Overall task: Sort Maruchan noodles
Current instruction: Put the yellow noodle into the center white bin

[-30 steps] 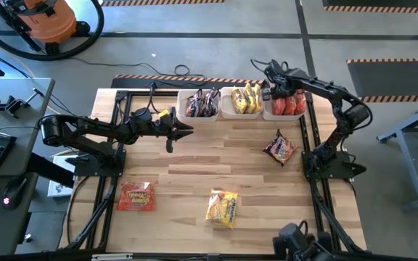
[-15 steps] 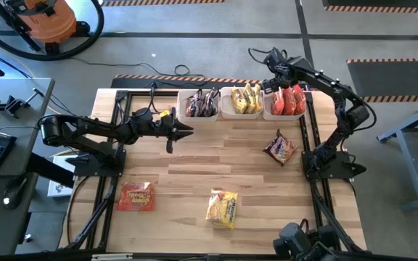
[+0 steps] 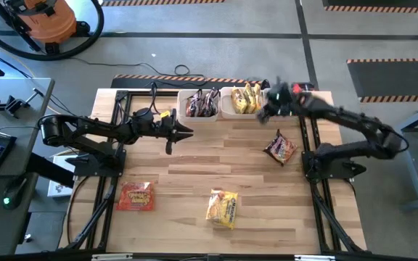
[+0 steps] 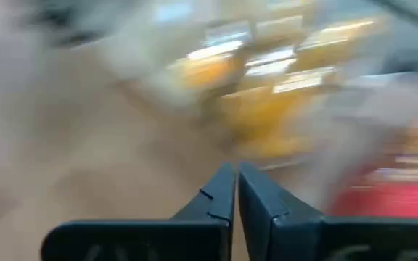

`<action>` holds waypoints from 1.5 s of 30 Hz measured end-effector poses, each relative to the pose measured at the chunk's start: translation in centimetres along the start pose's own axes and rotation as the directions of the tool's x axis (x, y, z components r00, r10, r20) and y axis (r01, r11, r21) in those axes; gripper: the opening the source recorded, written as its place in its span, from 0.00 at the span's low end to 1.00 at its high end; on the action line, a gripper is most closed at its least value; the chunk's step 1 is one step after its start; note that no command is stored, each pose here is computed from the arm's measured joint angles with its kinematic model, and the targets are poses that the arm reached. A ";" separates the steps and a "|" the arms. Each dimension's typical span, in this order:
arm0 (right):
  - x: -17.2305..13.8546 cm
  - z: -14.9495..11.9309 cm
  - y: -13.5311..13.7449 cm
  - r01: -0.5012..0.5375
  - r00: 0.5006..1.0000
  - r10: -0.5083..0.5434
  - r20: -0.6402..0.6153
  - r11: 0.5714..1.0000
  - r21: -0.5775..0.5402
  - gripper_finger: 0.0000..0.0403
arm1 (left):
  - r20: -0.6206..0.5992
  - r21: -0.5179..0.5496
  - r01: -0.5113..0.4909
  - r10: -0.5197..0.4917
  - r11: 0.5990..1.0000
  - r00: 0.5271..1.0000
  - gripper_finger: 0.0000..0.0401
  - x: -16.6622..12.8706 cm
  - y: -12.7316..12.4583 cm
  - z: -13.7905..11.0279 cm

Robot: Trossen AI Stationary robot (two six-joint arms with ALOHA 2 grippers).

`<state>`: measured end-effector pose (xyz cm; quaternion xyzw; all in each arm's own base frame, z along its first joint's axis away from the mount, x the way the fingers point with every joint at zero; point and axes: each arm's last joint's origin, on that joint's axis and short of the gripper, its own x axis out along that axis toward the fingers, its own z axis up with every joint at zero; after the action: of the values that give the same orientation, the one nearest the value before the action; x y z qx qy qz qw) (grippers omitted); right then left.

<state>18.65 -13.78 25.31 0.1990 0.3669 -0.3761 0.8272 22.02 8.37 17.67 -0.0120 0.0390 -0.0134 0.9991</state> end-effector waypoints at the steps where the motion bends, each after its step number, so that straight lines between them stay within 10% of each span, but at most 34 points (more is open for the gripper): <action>1: 0.0 -0.9 1.4 -0.071 0.997 0.071 0.009 0.997 -0.023 0.02 | 0.000 0.000 0.001 -0.001 1.000 1.000 0.16 0.0 0.0 0.0; 5: 0.3 -4.9 7.4 -0.372 0.928 0.372 -0.027 0.915 -0.156 0.04 | -0.014 0.029 0.021 -0.021 0.999 1.000 0.16 0.2 -0.5 -0.1; 12: -0.1 -10.7 16.7 -0.776 0.600 0.796 -0.079 0.555 -0.300 0.00 | -0.025 0.073 0.076 -0.075 0.994 0.997 0.16 0.6 -1.6 -0.2; 21: 4.2 -16.3 21.5 -0.885 0.465 0.854 -0.235 0.444 -0.137 0.00 | -0.055 0.071 0.102 -0.098 0.992 0.994 0.16 1.3 -2.1 0.2; 25: 5.9 -16.4 22.5 -0.895 0.445 0.846 -0.293 0.435 -0.103 0.00 | -0.058 0.062 0.100 -0.096 0.993 0.994 0.16 1.3 -2.1 0.2; 33: 8.7 -12.2 21.5 -0.803 0.590 0.739 -0.324 0.577 -0.149 0.00 | -0.060 0.052 0.101 -0.098 0.993 0.993 0.16 1.4 -2.1 0.1; 39: 7.3 -9.0 21.7 -0.769 0.633 0.667 -0.393 0.601 -0.219 0.00 | -0.073 0.046 0.105 -0.102 0.993 0.992 0.16 1.4 -2.2 0.0; 45: 5.1 -11.1 23.4 -0.849 0.491 0.662 -0.566 0.510 -0.141 0.00 | -0.096 0.009 0.104 -0.103 0.995 0.990 0.16 1.4 -2.2 -0.2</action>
<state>33.82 5.43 15.49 0.2471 0.4833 0.1778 0.8208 23.30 6.10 17.39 -0.0064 0.0861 -0.0660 0.9941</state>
